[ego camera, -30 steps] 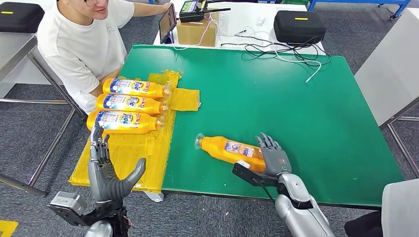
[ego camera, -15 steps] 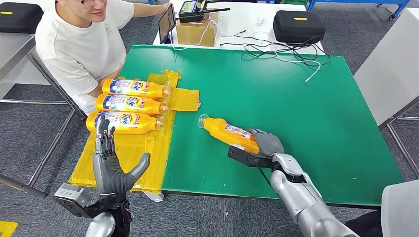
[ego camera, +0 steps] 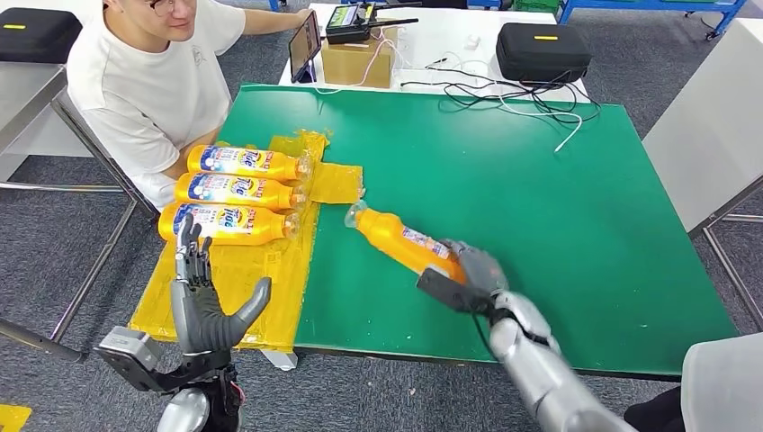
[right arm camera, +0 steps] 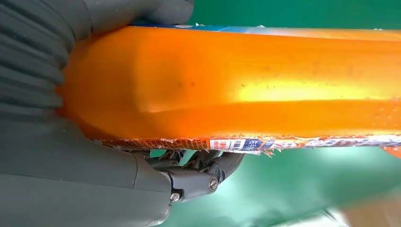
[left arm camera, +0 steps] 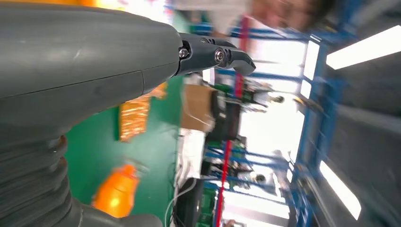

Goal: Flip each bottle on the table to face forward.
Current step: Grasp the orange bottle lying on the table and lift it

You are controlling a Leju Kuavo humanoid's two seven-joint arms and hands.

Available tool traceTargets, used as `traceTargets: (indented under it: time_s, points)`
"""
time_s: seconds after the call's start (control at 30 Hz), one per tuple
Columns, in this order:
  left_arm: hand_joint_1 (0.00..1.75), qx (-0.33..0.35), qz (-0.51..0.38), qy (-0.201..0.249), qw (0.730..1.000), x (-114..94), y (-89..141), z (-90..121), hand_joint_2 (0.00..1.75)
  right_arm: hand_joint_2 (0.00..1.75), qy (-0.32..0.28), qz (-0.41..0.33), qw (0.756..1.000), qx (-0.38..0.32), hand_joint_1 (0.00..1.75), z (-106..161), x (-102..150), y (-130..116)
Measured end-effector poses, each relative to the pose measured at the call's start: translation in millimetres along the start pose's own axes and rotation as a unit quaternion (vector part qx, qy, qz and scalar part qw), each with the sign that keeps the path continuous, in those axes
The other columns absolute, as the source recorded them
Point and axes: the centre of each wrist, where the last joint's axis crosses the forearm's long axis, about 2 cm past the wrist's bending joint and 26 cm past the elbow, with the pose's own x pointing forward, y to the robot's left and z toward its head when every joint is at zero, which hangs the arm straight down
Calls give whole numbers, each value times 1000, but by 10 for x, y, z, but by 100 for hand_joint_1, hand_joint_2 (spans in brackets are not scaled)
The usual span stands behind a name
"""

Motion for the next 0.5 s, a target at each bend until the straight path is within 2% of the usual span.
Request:
traceTargets:
  time_s: [0.1,0.27,0.37,0.5]
  points:
    - [0,24,16,22,999,-3,-15,26,175,175,-20,-64,997,-44,175,195,61,196]
    - [0,40,33,36,998,-4,-37,36,175,175,-29,-95,992,-82,175,345,110,281]
    - [0,52,66,60,995,-8,-60,46,175,175,-54,-114,979,-159,175,422,147,283]
    - [0,37,125,94,987,-26,-159,97,175,175,-88,-144,948,-269,175,489,274,207]
